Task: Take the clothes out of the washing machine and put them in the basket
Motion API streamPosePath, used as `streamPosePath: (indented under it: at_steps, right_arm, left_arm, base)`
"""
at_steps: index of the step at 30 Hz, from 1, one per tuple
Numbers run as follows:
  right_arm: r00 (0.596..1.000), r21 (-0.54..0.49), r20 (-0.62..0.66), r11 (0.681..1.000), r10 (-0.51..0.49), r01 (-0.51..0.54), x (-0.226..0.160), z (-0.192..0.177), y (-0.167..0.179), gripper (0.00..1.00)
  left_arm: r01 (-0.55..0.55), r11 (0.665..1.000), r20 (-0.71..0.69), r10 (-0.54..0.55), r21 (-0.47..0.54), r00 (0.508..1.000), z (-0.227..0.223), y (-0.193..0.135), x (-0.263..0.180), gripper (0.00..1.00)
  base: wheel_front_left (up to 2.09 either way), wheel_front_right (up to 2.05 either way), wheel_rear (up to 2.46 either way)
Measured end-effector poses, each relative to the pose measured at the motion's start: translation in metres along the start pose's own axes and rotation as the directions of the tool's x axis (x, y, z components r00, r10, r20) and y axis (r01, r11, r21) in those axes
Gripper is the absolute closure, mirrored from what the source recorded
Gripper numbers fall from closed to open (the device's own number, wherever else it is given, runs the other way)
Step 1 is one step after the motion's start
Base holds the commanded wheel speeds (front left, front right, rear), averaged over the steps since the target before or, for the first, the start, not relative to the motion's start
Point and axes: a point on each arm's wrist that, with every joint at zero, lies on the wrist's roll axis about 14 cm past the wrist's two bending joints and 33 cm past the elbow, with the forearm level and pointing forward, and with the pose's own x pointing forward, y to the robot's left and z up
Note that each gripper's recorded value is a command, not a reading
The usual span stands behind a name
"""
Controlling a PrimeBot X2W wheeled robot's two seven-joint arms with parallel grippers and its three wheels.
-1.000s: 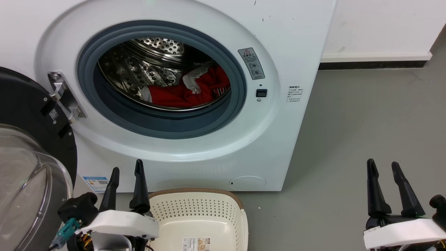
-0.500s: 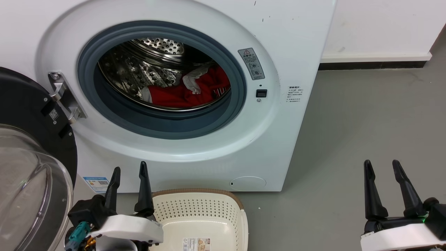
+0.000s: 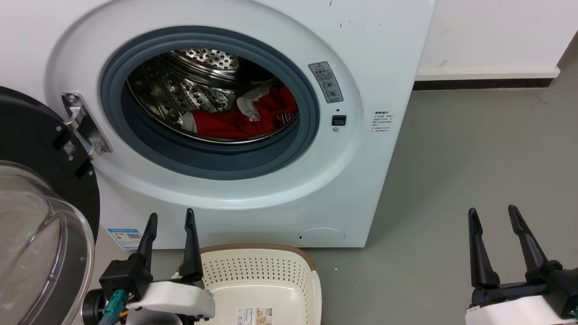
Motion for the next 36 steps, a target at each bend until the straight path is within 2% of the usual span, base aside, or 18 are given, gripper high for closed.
streamPosePath:
  at_steps: [23, 36]
  right_arm:
    - [0.999, -0.106, 0.026, 0.994, 0.024, -0.021, -0.007, 0.005, 0.003, 0.0]
    - [1.0, -0.077, 0.014, 0.997, 0.012, -0.01, -0.01, 0.0, 0.001, 0.0]
  left_arm:
    - [0.032, 0.989, 0.019, -0.035, 0.144, 0.999, -0.003, -0.009, -0.006, 0.0]
    - [0.027, 0.986, 0.01, -0.029, 0.166, 1.0, -0.007, -0.008, -0.009, 0.0]
  base:
    - [0.0, 0.0, 0.0]
    - [0.0, 0.0, 0.0]
